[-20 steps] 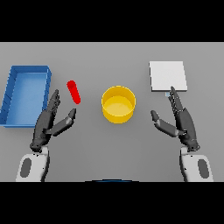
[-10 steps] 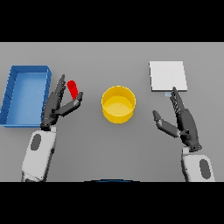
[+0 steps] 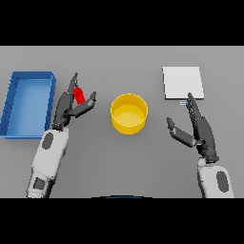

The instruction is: Pick up the red beaker and tilt it to pour out 1 green nut into yellow bowl. Pick up the yellow bowl and place it on the metallic measuring scale.

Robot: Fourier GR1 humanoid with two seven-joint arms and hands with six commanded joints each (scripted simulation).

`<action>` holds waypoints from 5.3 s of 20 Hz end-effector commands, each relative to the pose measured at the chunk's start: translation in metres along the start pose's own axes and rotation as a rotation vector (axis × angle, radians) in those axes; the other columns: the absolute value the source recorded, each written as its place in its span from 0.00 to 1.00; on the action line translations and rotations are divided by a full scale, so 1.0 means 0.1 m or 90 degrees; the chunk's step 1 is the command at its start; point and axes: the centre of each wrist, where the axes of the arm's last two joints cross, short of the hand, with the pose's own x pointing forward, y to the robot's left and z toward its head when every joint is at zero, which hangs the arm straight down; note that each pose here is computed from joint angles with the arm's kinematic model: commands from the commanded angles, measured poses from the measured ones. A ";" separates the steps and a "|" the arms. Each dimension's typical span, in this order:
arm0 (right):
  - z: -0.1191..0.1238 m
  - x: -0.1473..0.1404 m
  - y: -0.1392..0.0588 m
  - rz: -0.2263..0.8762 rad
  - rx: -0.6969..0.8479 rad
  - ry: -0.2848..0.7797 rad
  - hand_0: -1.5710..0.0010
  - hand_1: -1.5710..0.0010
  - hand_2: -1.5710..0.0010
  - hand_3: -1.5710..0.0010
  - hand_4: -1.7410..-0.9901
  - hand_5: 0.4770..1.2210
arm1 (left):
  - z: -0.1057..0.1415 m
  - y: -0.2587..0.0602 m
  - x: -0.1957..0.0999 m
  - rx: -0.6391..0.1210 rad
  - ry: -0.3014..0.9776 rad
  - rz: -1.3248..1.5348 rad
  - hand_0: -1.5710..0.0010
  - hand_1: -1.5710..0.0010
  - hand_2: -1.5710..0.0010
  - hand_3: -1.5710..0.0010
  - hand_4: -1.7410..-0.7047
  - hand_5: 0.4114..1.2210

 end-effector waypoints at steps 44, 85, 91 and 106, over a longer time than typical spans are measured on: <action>0.10 0.04 0.05 0.008 -0.001 -0.012 1.00 1.00 1.00 1.00 0.60 0.29 | -0.42 -0.20 1.23 -0.179 -0.145 -0.632 0.00 0.00 0.00 0.00 0.01 0.94; 0.08 -0.06 0.07 -0.009 -0.023 0.025 1.00 1.00 1.00 1.00 0.67 0.14 | -0.62 -1.37 1.90 -0.413 -0.275 -1.597 0.00 0.00 0.00 0.00 0.00 1.00; 0.04 -0.02 0.06 -0.016 -0.018 -0.004 1.00 1.00 1.00 1.00 0.70 0.17 | -0.79 -1.17 2.45 -0.292 -0.292 -1.578 0.00 0.12 0.12 0.00 0.05 0.95; -0.03 0.01 0.09 -0.005 0.021 -0.030 1.00 1.00 1.00 1.00 0.58 0.23 | -1.26 1.13 3.56 0.078 0.044 -0.937 0.00 0.01 0.01 0.11 0.04 1.00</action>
